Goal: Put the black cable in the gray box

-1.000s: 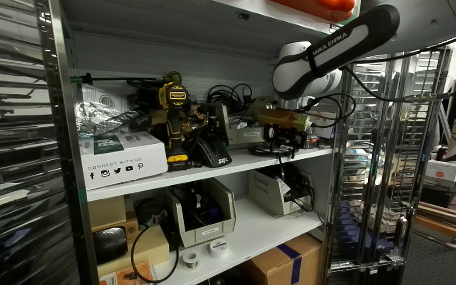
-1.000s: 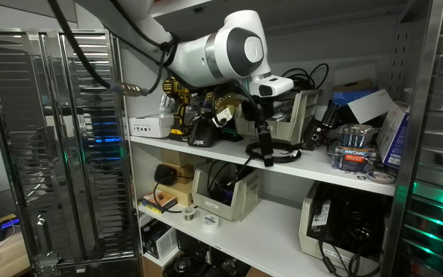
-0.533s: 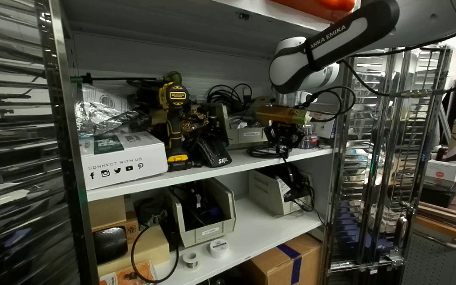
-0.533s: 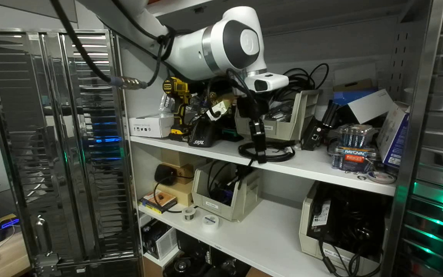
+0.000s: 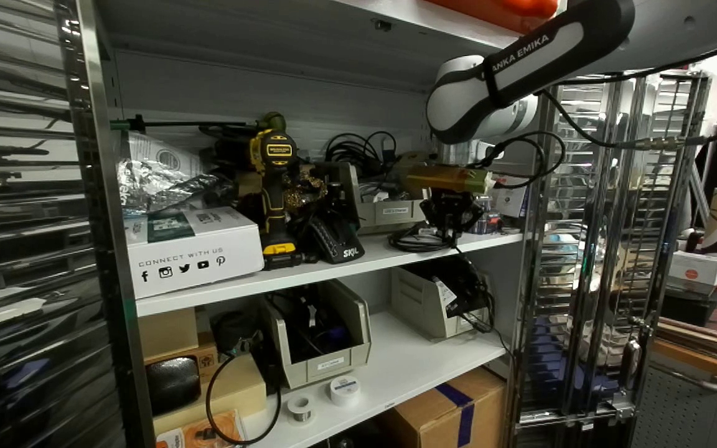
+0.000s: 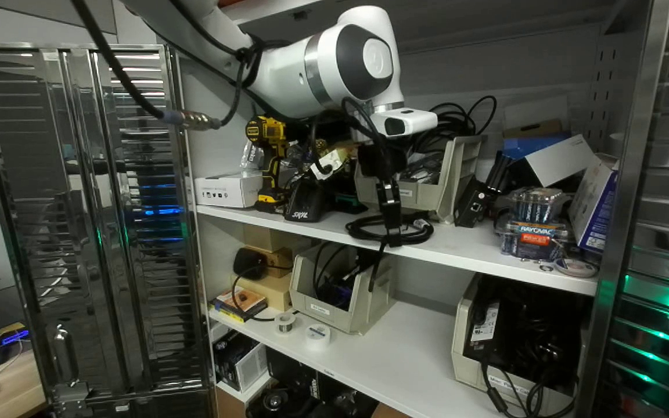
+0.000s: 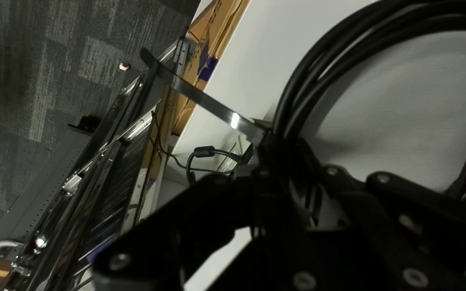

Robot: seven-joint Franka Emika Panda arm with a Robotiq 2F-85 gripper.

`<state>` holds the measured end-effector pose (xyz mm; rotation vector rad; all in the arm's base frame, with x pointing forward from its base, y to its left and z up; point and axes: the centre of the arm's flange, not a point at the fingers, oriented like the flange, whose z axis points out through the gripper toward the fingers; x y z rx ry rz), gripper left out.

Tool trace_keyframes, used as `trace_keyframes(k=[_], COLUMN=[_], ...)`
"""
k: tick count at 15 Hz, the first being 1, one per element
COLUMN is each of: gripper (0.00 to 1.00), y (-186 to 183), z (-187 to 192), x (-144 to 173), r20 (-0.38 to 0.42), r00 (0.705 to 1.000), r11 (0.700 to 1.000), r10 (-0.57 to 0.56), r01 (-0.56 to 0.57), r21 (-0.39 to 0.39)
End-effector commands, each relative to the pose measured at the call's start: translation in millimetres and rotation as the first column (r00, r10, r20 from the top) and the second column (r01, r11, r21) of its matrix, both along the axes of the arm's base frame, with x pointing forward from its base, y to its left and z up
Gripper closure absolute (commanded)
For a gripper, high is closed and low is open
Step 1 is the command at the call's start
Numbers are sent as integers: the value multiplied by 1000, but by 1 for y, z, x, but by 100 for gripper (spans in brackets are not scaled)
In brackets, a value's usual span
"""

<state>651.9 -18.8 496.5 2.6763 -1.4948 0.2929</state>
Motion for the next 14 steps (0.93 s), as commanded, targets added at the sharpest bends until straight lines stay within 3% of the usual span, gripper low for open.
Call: trace_keyframes(k=[1, 9, 14], gripper=[92, 95, 96], y=[1, 9, 8], z=[19, 69, 100], x=[-39, -95, -102], r20=[44, 211, 369], r00=[999, 976, 929], r11=[1000, 998, 1000], r10=[25, 57, -28], r01=[-25, -46, 26], r21=[11, -53, 11])
